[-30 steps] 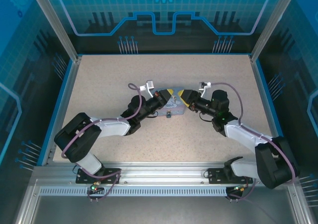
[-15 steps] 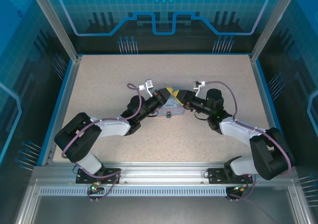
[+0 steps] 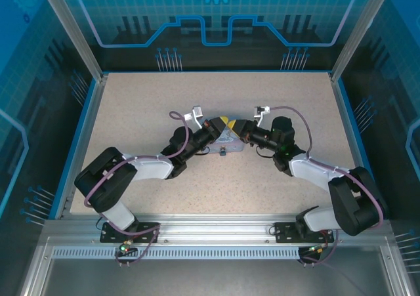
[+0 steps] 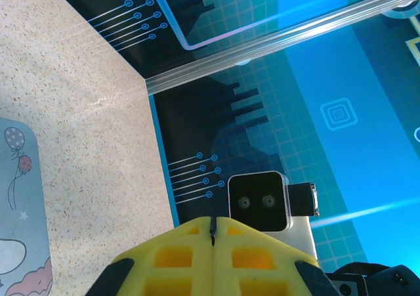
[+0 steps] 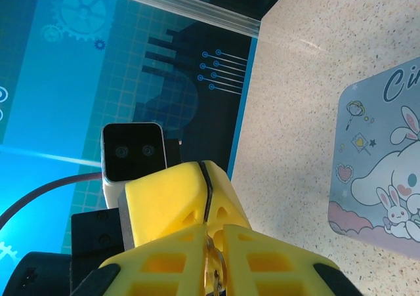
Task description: Unlock a padlock with a key
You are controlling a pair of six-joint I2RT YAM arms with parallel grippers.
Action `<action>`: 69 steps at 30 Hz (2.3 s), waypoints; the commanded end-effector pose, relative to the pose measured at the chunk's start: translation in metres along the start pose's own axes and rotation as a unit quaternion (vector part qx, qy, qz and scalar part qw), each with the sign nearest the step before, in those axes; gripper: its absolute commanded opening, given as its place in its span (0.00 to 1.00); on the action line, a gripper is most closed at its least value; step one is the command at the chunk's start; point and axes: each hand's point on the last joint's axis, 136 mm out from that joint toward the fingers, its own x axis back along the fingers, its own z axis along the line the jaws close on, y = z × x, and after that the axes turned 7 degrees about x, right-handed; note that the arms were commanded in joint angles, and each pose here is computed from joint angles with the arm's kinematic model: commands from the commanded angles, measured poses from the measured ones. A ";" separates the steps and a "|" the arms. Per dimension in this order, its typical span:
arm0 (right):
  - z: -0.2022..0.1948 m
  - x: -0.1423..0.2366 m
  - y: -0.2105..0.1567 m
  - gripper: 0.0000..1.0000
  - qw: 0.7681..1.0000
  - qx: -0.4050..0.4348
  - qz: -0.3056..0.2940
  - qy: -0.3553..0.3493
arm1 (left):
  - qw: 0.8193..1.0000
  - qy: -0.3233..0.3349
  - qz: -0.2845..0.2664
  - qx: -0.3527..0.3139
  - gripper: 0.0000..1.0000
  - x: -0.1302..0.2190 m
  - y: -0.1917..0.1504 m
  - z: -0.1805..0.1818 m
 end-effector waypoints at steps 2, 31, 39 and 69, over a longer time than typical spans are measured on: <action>0.011 -0.002 -0.005 0.15 1.000 0.017 0.013 0.019 | 1.000 -0.010 -0.011 0.000 0.00 -0.003 0.002 -0.003; -0.013 0.019 -0.029 0.00 0.864 0.420 0.086 -0.265 | 0.952 0.264 0.152 0.011 0.70 0.038 -0.011 0.010; -0.008 0.012 -0.038 0.00 0.814 0.501 0.072 -0.284 | 0.930 0.314 0.190 0.037 0.71 0.051 -0.018 0.012; -0.002 0.002 -0.042 0.00 0.814 0.509 0.078 -0.269 | 0.927 0.311 0.194 0.085 0.46 0.020 -0.032 0.022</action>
